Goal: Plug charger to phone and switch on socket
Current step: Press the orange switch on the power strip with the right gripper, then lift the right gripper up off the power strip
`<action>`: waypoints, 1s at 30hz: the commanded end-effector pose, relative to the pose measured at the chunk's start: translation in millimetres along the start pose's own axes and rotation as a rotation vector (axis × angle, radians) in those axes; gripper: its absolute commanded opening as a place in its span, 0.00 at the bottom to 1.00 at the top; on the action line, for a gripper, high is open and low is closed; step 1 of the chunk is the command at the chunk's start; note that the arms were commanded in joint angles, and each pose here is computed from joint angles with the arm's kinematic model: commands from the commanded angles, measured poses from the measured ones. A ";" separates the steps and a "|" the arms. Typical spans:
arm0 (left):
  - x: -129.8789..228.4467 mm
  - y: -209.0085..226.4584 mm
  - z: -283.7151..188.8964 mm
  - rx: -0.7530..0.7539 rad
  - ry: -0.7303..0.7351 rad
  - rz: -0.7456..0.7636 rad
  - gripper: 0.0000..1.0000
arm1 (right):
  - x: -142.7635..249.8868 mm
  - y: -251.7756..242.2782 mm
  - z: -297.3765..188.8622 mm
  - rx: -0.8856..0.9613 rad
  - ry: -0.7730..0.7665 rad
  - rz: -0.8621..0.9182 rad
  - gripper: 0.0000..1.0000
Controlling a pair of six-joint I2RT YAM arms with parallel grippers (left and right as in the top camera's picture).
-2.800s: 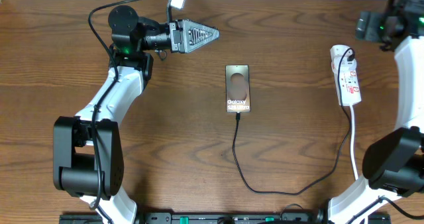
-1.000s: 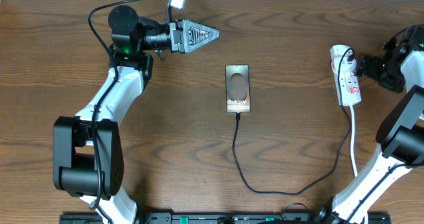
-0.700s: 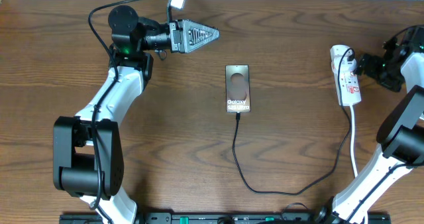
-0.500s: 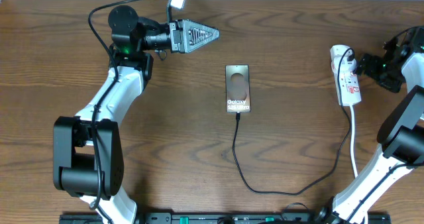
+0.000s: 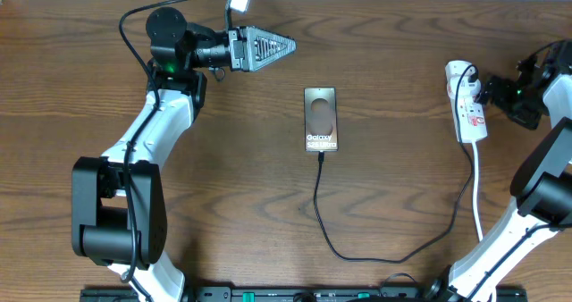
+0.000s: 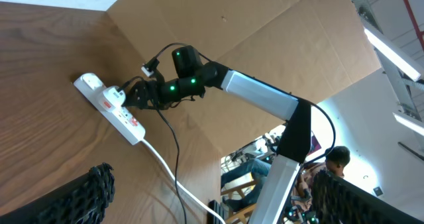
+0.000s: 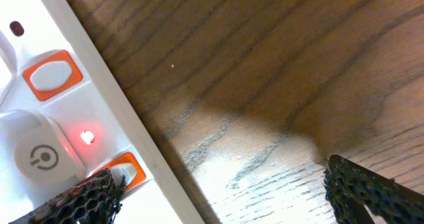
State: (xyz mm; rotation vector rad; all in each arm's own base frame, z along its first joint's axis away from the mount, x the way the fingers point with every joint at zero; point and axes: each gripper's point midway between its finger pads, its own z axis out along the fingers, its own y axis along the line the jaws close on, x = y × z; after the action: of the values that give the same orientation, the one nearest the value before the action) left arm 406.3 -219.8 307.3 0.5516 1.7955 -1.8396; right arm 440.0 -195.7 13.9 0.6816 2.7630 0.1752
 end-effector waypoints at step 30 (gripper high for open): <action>-1.6 -10.1 -0.4 0.010 0.009 0.045 0.96 | -5.6 123.5 -183.5 0.001 -0.210 -0.263 0.99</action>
State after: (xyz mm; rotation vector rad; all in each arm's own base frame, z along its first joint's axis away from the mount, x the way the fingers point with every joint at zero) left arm 406.3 -219.8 307.3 0.5516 1.7955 -1.8396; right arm 436.7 -126.7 206.6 0.4085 2.6144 0.0110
